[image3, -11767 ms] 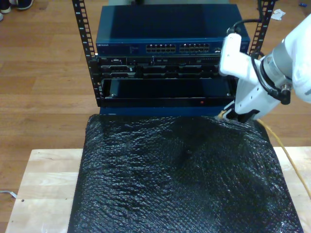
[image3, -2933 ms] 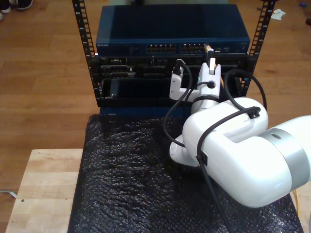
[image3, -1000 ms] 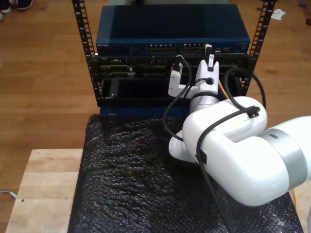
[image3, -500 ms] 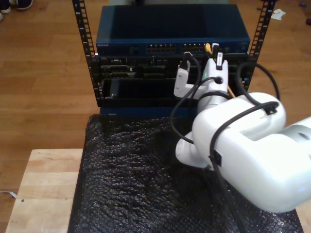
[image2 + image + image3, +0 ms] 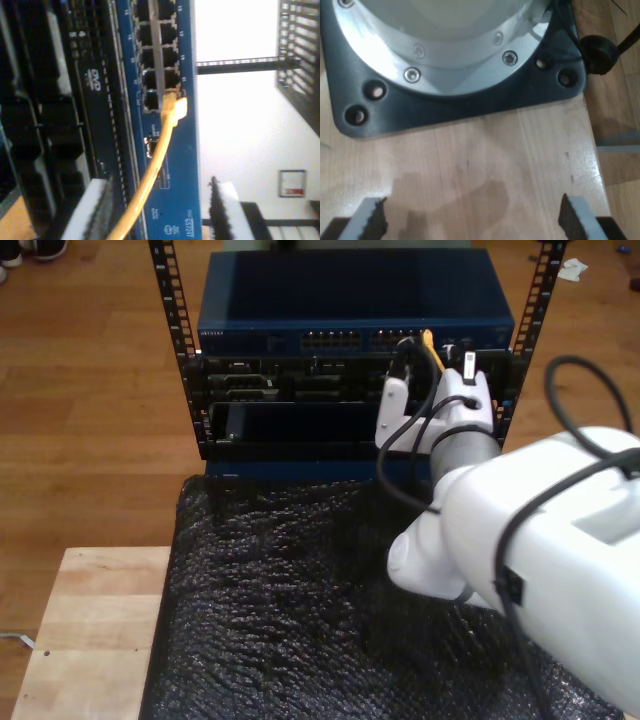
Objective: Grab the cable and plug it in
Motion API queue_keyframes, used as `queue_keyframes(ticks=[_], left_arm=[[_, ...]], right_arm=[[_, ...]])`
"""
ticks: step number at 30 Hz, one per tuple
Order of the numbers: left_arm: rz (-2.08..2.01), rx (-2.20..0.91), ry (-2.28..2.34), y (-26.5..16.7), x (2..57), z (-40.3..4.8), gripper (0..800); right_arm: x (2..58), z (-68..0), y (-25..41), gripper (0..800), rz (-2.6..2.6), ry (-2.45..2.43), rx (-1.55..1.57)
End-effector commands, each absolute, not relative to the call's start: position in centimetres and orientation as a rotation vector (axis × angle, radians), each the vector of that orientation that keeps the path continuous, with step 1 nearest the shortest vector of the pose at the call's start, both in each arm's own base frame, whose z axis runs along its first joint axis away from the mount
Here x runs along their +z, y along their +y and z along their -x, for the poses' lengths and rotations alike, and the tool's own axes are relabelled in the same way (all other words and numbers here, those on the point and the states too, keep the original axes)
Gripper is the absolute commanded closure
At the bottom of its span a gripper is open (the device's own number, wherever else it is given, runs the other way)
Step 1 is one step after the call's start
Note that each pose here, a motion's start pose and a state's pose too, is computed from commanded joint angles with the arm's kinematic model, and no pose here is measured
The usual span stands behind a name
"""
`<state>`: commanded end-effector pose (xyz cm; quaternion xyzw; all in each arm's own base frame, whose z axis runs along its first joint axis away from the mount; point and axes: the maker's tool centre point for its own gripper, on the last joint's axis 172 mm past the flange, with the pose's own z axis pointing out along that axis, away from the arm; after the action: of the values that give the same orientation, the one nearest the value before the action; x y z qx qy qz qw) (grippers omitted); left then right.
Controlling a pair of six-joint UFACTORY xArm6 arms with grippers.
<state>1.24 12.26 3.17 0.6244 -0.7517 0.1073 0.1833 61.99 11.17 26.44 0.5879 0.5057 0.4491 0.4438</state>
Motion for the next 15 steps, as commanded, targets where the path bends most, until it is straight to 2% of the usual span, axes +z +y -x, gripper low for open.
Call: queue_keyframes(ticks=[2,10,15], left_arm=[[-1.761,0.303,-2.120,12.3,3.2,-1.2,0],[-1.761,0.303,-2.120,12.3,3.2,-1.2,0],[-1.761,0.303,-2.120,12.3,3.2,-1.2,0]], right_arm=[[26.8,-62.0,10.7,236,-1.485,1.275,1.112],[28.5,-61.6,8.2,213,-1.588,1.330,1.092],[27.0,-60.4,8.2,158,-1.646,1.502,1.024]])
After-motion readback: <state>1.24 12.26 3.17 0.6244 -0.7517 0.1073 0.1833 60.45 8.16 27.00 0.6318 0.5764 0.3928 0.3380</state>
